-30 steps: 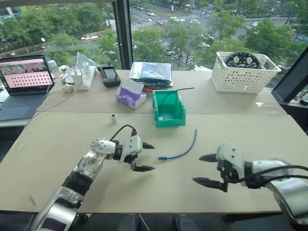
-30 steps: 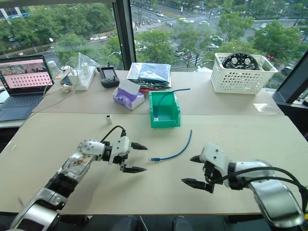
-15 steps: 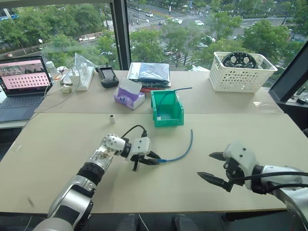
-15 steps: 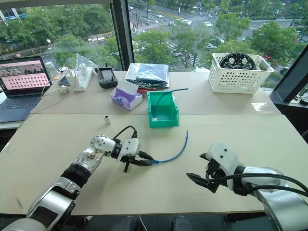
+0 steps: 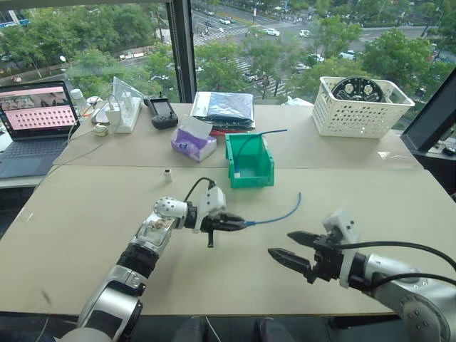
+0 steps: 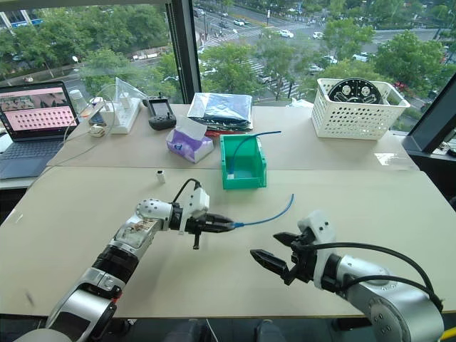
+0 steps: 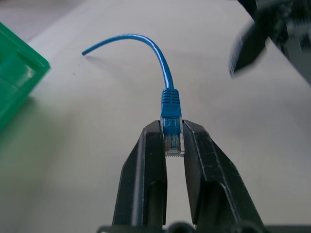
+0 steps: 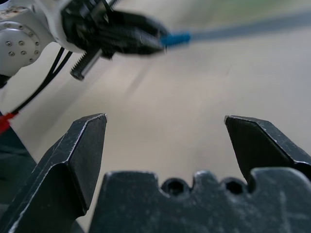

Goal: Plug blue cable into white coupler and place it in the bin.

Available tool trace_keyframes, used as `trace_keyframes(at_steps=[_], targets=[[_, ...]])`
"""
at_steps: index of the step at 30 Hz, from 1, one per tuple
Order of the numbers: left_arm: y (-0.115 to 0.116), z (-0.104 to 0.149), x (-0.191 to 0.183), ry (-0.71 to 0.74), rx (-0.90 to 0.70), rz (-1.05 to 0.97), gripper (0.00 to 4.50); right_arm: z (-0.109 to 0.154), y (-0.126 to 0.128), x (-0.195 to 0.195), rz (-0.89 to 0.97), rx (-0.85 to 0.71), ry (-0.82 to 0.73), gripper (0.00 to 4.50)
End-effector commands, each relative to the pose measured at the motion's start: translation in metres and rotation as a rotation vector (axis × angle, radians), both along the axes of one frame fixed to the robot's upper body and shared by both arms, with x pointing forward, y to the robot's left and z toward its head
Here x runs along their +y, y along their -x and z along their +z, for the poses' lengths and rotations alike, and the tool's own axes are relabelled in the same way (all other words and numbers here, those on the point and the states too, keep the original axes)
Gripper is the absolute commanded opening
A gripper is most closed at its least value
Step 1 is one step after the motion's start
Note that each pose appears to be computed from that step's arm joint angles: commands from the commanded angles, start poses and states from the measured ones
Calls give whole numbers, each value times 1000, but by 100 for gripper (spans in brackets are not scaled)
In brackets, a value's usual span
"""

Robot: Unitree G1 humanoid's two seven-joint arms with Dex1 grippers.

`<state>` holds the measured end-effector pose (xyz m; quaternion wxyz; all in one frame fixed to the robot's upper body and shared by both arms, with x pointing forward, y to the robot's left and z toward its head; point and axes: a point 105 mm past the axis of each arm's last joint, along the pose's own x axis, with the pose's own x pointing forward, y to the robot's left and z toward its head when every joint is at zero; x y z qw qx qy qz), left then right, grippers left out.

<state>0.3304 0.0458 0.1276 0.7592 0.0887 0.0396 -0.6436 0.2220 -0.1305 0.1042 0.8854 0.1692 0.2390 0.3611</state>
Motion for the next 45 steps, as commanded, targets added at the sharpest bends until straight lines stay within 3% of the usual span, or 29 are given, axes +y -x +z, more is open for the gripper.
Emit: trace_keyframes(at_steps=[1, 7, 12, 32, 35, 45], targets=[[10, 19, -10, 67, 0, -7, 8, 13, -14, -2, -142, -10, -179, 450], [23, 21, -23, 26, -20, -16, 8, 40, -30, 7, -247, 12, -527, 450], [28, 23, -29, -4, -24, -22, 8, 54, -34, 9, -280, 47, -616, 450], [36, 19, -36, -4, -19, -43, 8, 51, -35, 24, -317, 182, -630, 450], [35, 18, -36, -5, -21, -41, 8, 51, -35, 24, -318, 190, -637, 376], [33, 17, -38, -3, -22, -40, 8, 53, -30, 26, -308, 208, -645, 28]])
